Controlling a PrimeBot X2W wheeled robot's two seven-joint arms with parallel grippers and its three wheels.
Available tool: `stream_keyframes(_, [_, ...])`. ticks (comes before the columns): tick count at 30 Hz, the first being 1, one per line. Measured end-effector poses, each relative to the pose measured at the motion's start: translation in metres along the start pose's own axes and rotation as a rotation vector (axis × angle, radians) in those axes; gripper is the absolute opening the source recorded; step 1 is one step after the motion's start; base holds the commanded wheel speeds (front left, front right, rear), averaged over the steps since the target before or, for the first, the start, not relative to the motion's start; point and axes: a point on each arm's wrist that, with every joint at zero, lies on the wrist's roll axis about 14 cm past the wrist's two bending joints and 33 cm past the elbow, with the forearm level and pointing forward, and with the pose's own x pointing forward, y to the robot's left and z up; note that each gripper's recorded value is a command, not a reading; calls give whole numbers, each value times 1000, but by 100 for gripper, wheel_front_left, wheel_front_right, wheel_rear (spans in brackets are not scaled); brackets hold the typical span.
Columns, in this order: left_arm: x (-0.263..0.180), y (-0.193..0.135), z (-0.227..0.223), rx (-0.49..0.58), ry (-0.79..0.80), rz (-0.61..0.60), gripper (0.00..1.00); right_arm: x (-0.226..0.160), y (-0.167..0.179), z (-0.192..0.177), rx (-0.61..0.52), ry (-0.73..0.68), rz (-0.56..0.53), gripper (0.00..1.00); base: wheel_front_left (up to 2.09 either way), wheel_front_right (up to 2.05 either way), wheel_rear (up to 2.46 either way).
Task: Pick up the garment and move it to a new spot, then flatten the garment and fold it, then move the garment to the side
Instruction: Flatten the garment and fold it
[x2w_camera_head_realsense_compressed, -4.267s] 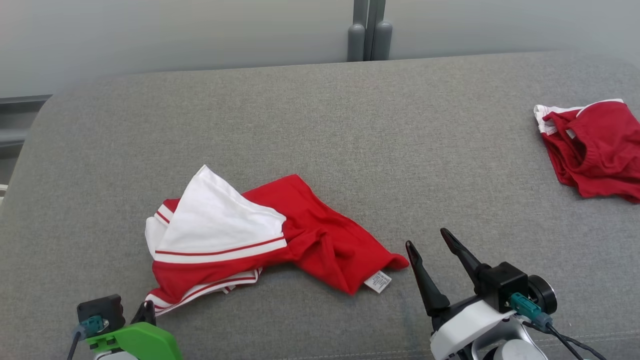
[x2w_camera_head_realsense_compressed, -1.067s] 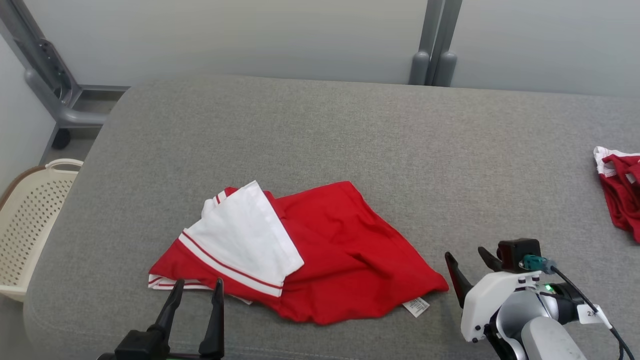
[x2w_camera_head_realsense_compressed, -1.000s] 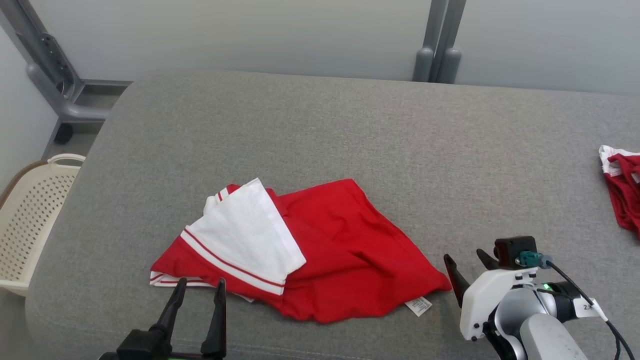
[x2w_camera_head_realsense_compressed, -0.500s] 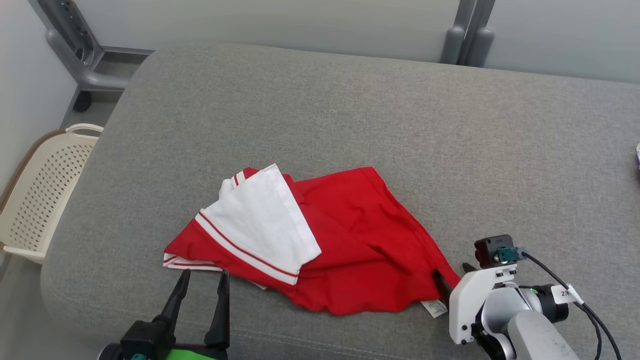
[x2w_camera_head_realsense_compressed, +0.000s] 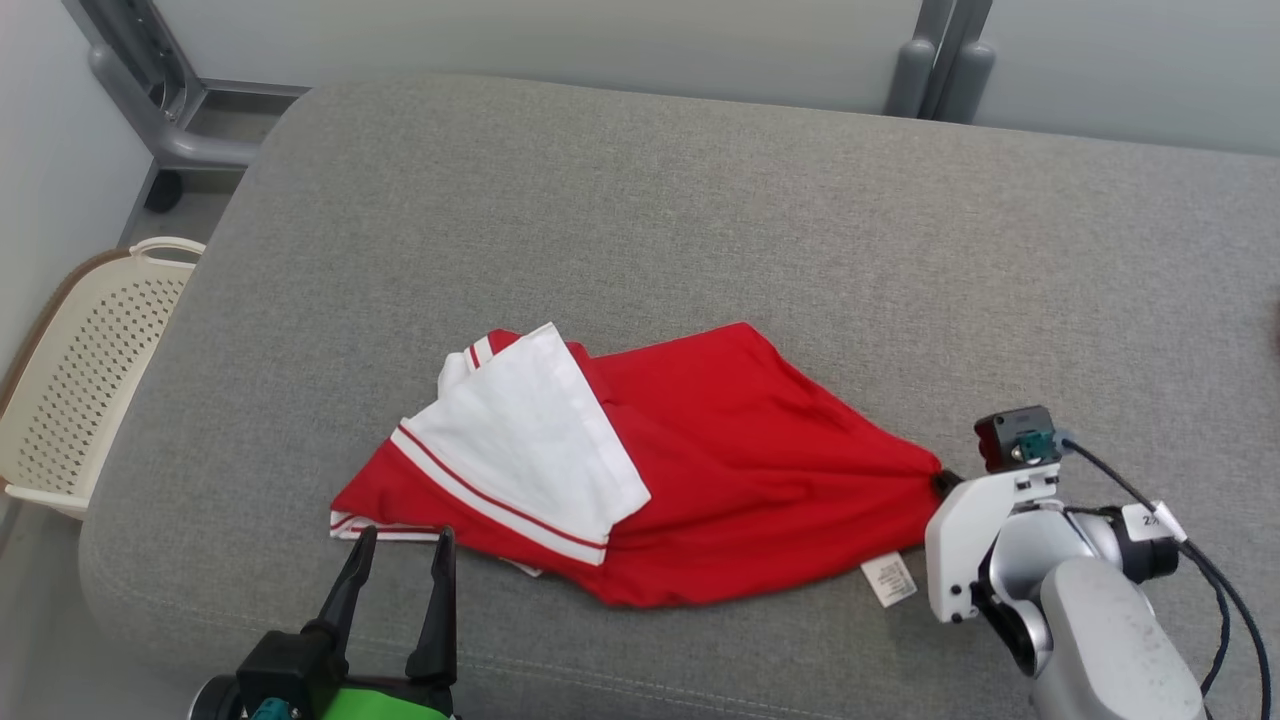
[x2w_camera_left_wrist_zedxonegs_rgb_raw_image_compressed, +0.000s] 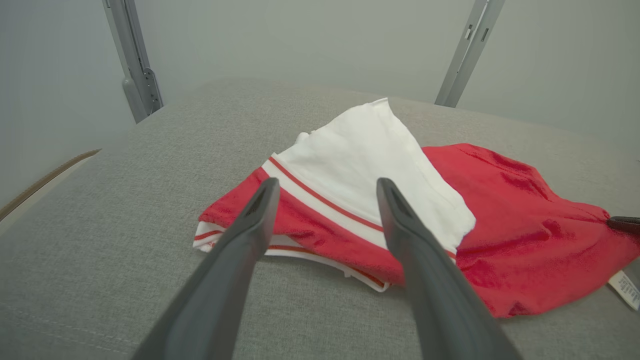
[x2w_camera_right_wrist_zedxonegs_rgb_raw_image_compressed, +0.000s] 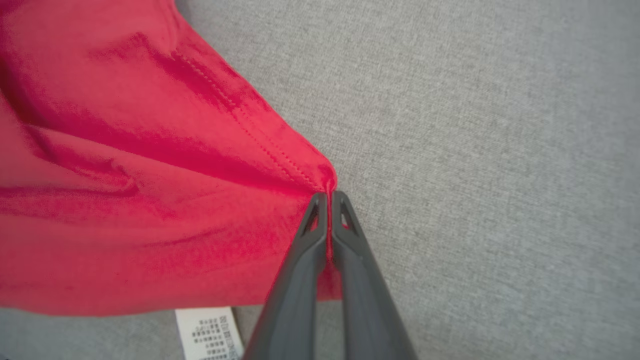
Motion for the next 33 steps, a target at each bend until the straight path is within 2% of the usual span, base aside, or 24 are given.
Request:
stream_keyframes(7, [4,-5,1,3,-2,-15,100,3,-49,31,-29,-53,-135,0,0,0,0])
stream_keyframes(13, [8,-7,3,12,-6,-25,100,-1,-100,46,7,-80,-253,0,0,0,0])
stream_keyframes(22, [15,-12,1,29,3,-48,100,-16,-166,39,75,-74,-421,0,0,0,0])
stream_keyframes(27, [17,-16,-1,31,7,-61,100,-25,-188,30,121,-68,-483,0,0,0,0])
stream_keyframes(28, [17,-17,-1,31,8,-64,100,-25,-188,27,129,-66,-485,62,0,0,0])
stream_keyframes(29, [18,-17,-1,31,9,-66,100,-26,-188,25,139,-70,-486,100,0,0,0])
stream_keyframes(33, [20,-21,-1,31,6,-79,100,-29,-182,29,153,-129,-484,100,0,0,0])
